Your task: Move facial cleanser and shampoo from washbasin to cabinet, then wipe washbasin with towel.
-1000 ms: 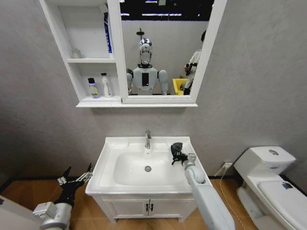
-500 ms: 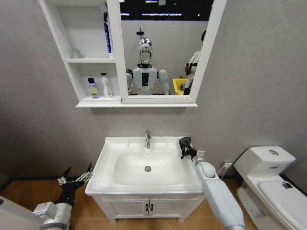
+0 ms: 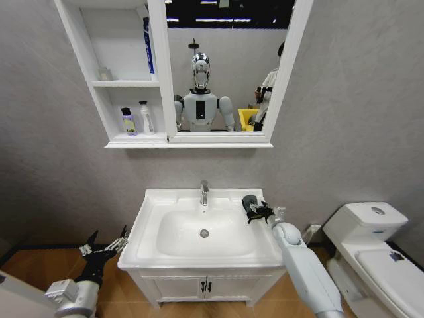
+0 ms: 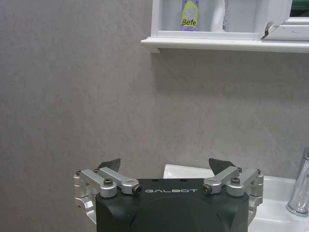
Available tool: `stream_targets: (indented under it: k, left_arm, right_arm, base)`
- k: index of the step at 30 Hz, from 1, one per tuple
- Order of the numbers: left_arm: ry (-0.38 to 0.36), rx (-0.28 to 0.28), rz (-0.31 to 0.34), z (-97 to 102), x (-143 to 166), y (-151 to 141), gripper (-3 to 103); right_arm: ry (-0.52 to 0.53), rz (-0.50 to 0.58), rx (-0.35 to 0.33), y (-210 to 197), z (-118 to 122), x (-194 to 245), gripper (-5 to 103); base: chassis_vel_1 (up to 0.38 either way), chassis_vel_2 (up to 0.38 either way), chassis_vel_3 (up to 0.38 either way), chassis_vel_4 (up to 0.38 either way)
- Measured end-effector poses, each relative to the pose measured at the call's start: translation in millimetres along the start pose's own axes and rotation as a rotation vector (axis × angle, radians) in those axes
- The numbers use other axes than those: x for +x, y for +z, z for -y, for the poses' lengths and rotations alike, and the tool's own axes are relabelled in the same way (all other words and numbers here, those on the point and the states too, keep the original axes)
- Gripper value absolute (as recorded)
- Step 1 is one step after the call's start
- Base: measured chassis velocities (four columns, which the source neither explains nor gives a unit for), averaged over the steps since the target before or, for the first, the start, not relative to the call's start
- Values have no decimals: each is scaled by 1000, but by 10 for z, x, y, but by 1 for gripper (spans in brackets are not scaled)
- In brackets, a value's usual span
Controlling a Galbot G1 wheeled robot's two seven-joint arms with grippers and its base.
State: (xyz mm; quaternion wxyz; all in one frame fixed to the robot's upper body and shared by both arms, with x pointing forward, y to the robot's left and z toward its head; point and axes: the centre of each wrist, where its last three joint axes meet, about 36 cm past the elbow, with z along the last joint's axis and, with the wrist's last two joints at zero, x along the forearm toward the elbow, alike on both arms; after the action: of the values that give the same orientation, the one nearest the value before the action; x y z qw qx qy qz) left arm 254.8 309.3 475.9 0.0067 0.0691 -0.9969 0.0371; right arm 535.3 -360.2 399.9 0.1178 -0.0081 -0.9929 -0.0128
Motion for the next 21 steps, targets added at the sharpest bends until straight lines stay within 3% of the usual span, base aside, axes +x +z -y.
stream_targets:
  k: [1, 2, 4, 6, 8, 9, 11, 12, 13, 14, 21]
  left_arm:
    - [0, 0, 0, 0, 0, 0, 100]
    - [0, 0, 0, 0, 0, 0, 100]
    - [0, 0, 0, 0, 0, 0, 100]
    - [0, 0, 0, 0, 0, 0, 100]
    - [1, 0, 0, 0, 0, 0, 100]
    - [0, 0, 0, 0, 0, 0, 100]
    - [0, 0, 0, 0, 0, 0, 100]
    - [0, 0, 0, 0, 0, -1, 100]
    - [0, 0, 0, 0, 0, 0, 100]
    - [0, 0, 0, 0, 0, 0, 100]
    - [0, 0, 0, 0, 0, 0, 100]
  right_arm:
    - [7, 11, 5, -29, 1, 75, 91]
    - [31, 30, 20, -141, -52, 315, 99]
    - [38, 33, 25, -171, -80, 380, 99]
    - [94, 52, 36, -306, -382, 890, 100]
    - [103, 54, 33, -302, -456, 1017, 100]
    - [124, 62, 42, -241, -683, 1475, 100]
    - [124, 62, 42, -241, -683, 1475, 100]
    - [142, 82, 63, -230, -819, 1782, 100]
    - [155, 137, 96, -336, -1122, 2427, 100]
    - [156, 149, 93, -411, -1222, 2624, 100]
    - [162, 147, 82, -590, -1379, 3063, 100]
  base:
    - [0, 0, 0, 0]
    - [0, 0, 0, 0]
    - [0, 0, 0, 0]
    - [0, 0, 0, 0]
    - [0, 0, 0, 0]
    - [0, 0, 0, 0]
    - [0, 0, 0, 0]
    - [0, 0, 0, 0]
    - [0, 0, 0, 0]
    - [0, 0, 0, 0]
    - [0, 0, 0, 0]
